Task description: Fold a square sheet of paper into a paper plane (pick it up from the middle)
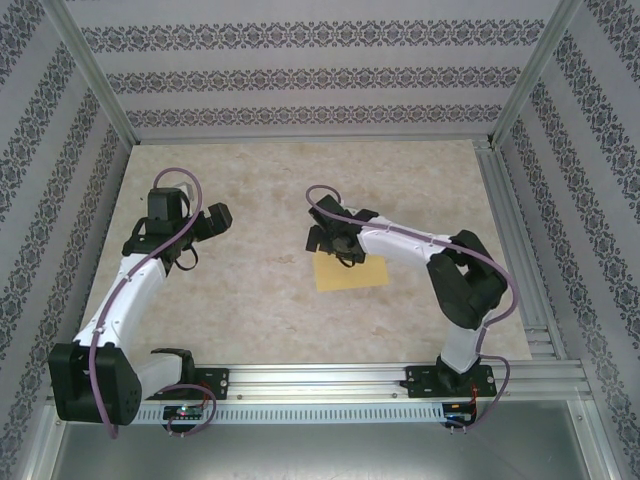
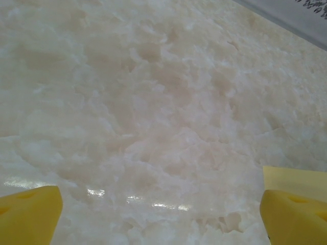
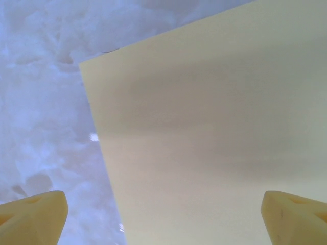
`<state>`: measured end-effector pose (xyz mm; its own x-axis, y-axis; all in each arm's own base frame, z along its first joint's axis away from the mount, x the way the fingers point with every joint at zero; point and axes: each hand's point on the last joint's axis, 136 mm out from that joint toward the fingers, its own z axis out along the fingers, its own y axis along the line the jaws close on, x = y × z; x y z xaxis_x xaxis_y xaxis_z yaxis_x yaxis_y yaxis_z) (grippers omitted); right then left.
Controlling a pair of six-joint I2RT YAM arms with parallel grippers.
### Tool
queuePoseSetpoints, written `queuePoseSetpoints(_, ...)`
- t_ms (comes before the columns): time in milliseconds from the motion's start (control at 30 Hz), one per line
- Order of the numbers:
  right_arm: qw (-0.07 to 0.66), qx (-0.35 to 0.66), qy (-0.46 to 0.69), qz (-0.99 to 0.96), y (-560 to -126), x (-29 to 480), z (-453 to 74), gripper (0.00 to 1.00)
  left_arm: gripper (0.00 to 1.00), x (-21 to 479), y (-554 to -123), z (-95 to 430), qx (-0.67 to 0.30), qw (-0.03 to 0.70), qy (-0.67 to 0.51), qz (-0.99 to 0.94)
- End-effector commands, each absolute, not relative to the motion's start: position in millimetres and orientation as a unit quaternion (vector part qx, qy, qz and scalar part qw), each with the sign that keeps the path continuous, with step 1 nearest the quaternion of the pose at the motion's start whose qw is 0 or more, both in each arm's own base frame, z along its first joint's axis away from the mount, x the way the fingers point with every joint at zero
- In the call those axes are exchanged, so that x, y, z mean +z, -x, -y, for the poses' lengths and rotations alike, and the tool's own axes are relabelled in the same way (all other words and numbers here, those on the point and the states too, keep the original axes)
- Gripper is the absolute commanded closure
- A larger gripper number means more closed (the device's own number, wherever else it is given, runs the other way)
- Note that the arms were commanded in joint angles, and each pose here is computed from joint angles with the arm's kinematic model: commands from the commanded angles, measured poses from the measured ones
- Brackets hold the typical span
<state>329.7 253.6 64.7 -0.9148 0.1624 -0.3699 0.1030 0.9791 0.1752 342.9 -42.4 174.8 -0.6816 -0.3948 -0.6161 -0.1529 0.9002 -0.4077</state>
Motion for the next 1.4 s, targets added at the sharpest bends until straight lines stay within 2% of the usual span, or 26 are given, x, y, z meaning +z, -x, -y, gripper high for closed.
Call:
queuePoseSetpoints(0, 0.175, -0.012, 0.007, -0.985, -322.3, 69.9, -214.6, 0.02, 0.00, 175.4, -342.6, 46.8, -0.171, 0.355, 0.158, -0.905)
queuePoseSetpoints(233, 0.139, -0.032, 0.065, -0.988, -330.5, 54.9, -216.3, 0.02, 0.00, 170.7, -343.2, 46.7, -0.167, 0.349, 0.156, -0.909)
queuePoseSetpoints(467, 0.102, -0.021, 0.070, -0.992, -339.3, 36.4, -221.1, 0.02, 0.00, 167.9, -343.0, 48.1, -0.169, 0.343, 0.153, -0.911)
queuePoseSetpoints(900, 0.025, -0.020, 0.068, -0.997, -320.2, -3.3, -209.0, 0.02, 0.00, 164.1, -343.7, 48.3, -0.167, 0.337, 0.152, -0.914)
queuePoseSetpoints(1100, 0.004, -0.055, 0.066, -0.996, -311.0, -22.5, -196.0, 0.06, 0.00, 163.9, -343.8, 47.5, -0.165, 0.336, 0.153, -0.915)
queuePoseSetpoints(1367, 0.000, -0.041, 0.060, -0.997, -307.9, -32.0, -199.2, 0.12, 0.00, 163.4, -344.0, 47.7, -0.164, 0.334, 0.152, -0.916)
